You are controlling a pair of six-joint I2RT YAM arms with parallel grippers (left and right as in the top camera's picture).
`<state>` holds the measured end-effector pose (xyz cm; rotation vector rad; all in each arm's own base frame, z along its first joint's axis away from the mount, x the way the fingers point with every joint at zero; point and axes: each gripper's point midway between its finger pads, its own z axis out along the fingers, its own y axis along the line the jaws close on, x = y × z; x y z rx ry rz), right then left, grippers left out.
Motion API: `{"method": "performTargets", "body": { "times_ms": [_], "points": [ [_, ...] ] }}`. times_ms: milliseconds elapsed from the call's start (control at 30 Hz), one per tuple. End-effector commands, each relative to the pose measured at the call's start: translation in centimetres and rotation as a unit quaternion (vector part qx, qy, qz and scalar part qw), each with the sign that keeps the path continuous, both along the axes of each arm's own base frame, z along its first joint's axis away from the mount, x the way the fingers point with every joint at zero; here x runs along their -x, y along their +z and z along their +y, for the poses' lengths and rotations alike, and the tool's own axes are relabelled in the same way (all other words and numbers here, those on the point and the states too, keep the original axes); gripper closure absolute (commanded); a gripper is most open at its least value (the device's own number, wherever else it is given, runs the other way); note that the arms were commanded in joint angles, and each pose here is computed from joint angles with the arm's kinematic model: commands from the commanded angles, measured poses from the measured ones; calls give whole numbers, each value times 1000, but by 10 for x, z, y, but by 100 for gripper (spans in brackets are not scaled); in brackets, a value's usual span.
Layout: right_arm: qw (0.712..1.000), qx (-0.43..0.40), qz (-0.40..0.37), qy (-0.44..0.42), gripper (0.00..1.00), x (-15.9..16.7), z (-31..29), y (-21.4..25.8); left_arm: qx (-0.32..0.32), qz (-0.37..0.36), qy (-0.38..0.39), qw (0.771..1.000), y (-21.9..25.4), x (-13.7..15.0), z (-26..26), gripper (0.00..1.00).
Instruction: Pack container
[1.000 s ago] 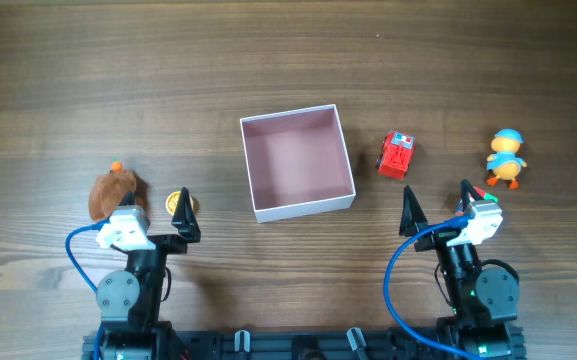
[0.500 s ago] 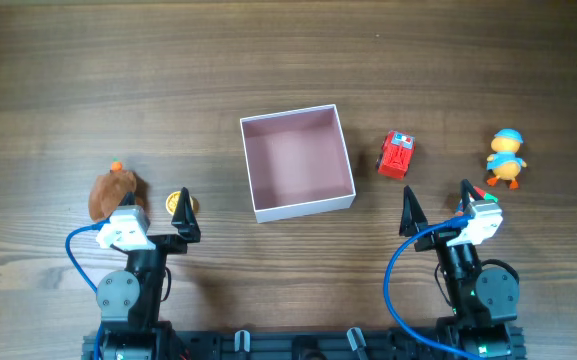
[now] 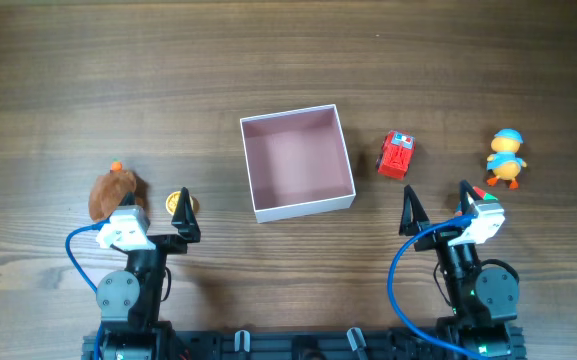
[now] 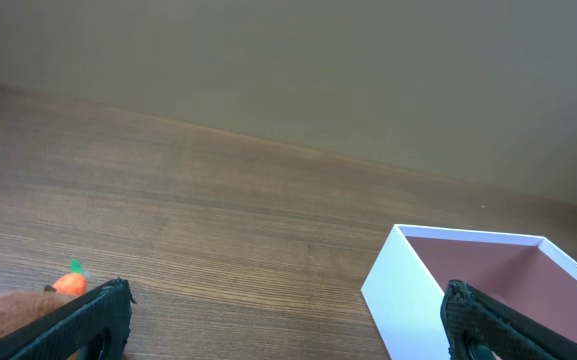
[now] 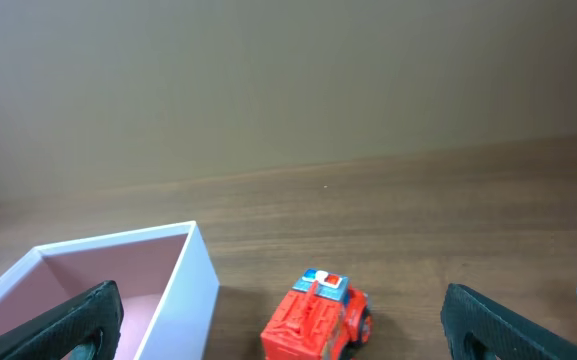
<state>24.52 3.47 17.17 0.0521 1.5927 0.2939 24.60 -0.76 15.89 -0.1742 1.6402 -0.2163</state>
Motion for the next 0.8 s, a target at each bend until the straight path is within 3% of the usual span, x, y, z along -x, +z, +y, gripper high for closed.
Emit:
{"method": "performTargets", "body": {
  "times_ms": [0,133,300,467,567,667,733,767],
  "points": [
    [997,-68,28,16,0,-1,6,-8,12,-14,3,1000,5,-1,1,0],
    [994,-71,43,71,0,2,25,-4,77,-19,-32,996,21,3,-12,0],
    [995,-16,53,80,0,-8,29,50,74,-1,-27,997,82,8,-10,0],
    [975,50,196,90,0,-37,32,71,75,151,-15,986,101,-17,-11,1],
    [943,79,312,83,0,-49,27,67,75,257,-7,963,96,-33,-11,1],
    [894,102,431,62,0,-57,17,57,73,382,3,921,92,-45,-11,1],
    [880,117,454,75,0,-65,18,50,72,416,6,907,91,-56,-12,0],
    [877,122,457,79,7,-65,19,47,72,420,6,905,89,-59,-12,0]
  ]
}}
